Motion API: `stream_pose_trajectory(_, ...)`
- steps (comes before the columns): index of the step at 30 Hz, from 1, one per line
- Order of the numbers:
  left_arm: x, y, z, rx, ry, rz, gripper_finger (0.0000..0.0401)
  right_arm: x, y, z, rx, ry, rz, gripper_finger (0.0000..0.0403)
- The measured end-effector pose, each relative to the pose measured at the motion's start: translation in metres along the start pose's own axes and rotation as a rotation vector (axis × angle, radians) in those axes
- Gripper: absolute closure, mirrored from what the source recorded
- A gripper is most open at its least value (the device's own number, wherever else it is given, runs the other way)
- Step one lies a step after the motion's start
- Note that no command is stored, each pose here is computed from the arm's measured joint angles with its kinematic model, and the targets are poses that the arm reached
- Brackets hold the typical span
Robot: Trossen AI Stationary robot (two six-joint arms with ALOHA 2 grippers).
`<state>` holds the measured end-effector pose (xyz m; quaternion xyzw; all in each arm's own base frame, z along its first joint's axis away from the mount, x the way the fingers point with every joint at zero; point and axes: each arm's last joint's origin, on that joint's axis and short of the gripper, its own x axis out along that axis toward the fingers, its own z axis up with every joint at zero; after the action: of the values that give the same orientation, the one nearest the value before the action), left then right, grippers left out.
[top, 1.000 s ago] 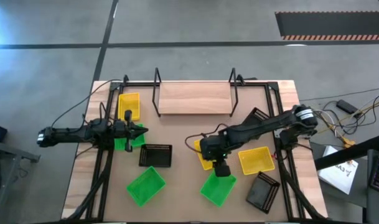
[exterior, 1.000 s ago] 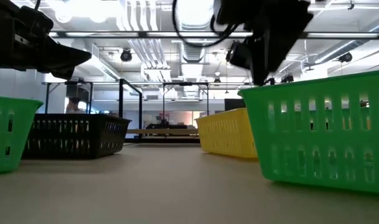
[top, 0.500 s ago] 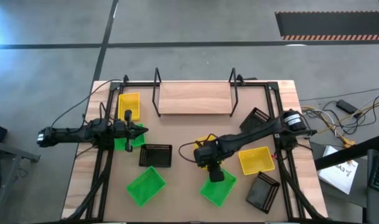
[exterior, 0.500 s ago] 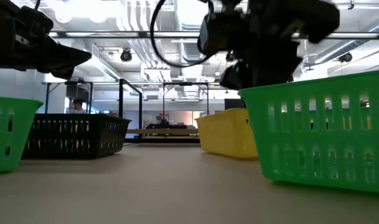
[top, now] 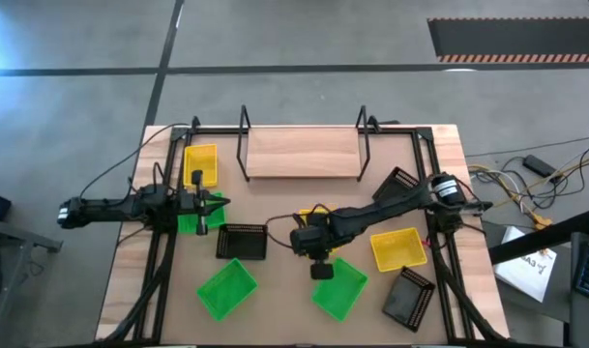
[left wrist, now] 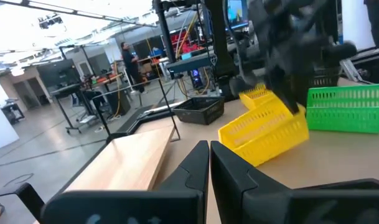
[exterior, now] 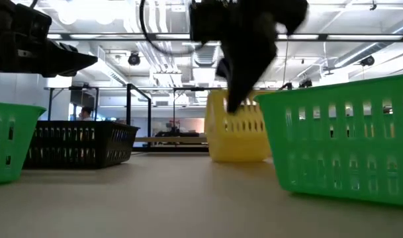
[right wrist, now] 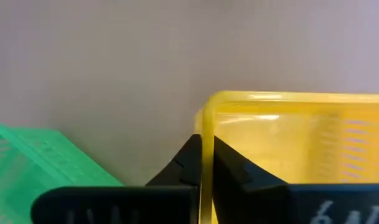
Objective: Stack baskets on shelf by color
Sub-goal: Put the middle yellow basket on the shelf
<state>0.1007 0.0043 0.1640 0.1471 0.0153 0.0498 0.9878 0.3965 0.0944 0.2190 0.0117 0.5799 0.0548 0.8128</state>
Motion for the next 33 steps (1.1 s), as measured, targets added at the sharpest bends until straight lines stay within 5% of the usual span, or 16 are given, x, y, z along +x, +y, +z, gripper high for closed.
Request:
stream_pose_trajectory(8, 0.0, 0.0, 0.001, -0.001, -0.006, 0.001, 0.0401, -0.073, -0.037, 0.031, 0.022, -0.078, -0.083, 0.0394)
stream_pose_trajectory(16, 0.0, 0.0, 0.001, -0.001, -0.007, 0.002, 0.0401, -0.107, -0.135, 0.033, 0.018, -0.076, -0.257, 0.0394)
stream_pose_trajectory(22, 0.0, 0.0, 0.001, -0.003, -0.007, 0.001, 0.0401, -0.089, -0.204, 0.004, 0.051, 0.041, -0.315, 0.0394)
stream_pose_trajectory(33, 0.0, 0.0, 0.001, -0.004, -0.008, 0.001, 0.0401, -0.044, -0.237, -0.038, 0.033, 0.198, -0.293, 0.0394)
